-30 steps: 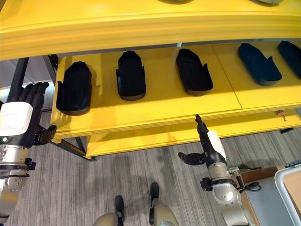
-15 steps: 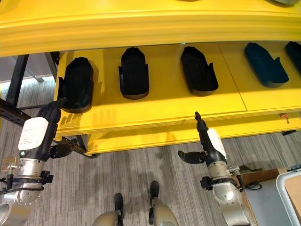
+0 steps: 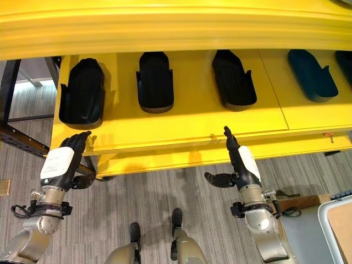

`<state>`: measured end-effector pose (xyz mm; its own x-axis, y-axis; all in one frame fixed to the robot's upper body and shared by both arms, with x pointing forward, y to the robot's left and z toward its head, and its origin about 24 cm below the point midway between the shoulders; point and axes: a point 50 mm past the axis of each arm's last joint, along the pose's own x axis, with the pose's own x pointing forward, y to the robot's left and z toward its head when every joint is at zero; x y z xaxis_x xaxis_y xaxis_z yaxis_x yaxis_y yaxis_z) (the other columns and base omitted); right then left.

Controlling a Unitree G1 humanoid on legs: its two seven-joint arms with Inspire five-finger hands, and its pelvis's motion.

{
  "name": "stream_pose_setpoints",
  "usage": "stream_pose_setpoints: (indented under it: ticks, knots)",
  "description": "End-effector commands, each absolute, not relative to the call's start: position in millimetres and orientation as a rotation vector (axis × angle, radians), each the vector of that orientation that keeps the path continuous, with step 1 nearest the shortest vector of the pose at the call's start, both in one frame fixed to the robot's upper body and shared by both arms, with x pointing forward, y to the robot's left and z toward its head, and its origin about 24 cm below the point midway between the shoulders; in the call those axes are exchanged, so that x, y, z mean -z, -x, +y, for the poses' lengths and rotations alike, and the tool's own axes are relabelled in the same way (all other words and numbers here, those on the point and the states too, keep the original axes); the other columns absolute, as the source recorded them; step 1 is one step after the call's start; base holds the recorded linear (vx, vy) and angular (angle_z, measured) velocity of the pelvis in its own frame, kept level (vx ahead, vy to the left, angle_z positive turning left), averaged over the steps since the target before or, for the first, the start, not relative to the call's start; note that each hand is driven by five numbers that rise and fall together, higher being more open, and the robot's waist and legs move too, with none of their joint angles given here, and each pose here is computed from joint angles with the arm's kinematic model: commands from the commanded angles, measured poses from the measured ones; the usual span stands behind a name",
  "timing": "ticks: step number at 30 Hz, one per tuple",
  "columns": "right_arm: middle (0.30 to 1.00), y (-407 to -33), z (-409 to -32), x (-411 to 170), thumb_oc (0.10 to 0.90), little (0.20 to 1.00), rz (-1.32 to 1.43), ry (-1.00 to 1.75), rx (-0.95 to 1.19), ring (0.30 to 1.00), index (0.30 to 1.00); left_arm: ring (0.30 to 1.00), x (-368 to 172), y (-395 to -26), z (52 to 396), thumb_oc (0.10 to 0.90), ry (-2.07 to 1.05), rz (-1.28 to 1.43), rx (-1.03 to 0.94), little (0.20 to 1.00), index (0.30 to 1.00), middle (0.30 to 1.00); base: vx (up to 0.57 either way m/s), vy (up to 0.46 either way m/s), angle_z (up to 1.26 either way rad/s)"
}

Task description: Move parts from the plastic box to the shelf.

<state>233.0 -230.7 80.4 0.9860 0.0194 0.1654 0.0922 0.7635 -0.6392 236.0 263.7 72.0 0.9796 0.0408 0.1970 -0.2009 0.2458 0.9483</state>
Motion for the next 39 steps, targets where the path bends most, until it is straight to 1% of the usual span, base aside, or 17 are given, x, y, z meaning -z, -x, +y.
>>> stream_pose_setpoints:
  ticks: [1, 9, 25, 39]
  knots:
    - [1.000, -243, -224, -128, 0.900, 1.000, -0.420, 0.673, 0.097, 1.000, 1.000, 1.000, -103, -250, 272, 0.900, -1.367, -0.279, -0.296, 1.000, 1.000, 1.000, 0.00, 0.000, 0.00]
    - [1.000, -244, -223, -126, 0.900, 1.000, -0.416, 0.667, 0.100, 1.000, 1.000, 1.000, -90, -259, 273, 0.900, -1.385, -0.217, -0.290, 1.000, 1.000, 1.000, 0.00, 0.000, 0.00]
    - [1.000, -246, -216, -125, 0.900, 1.000, -0.423, 0.656, 0.068, 1.000, 1.000, 1.000, -52, -279, 284, 0.900, -1.425, 0.008, -0.288, 1.000, 1.000, 1.000, 0.00, 0.004, -0.02]
    - [1.000, -243, -212, -124, 0.900, 1.000, -0.427, 0.651, 0.032, 1.000, 1.000, 1.000, -41, -291, 291, 0.900, -1.446, 0.111, -0.286, 1.000, 1.000, 1.000, 0.00, 0.001, 0.00]
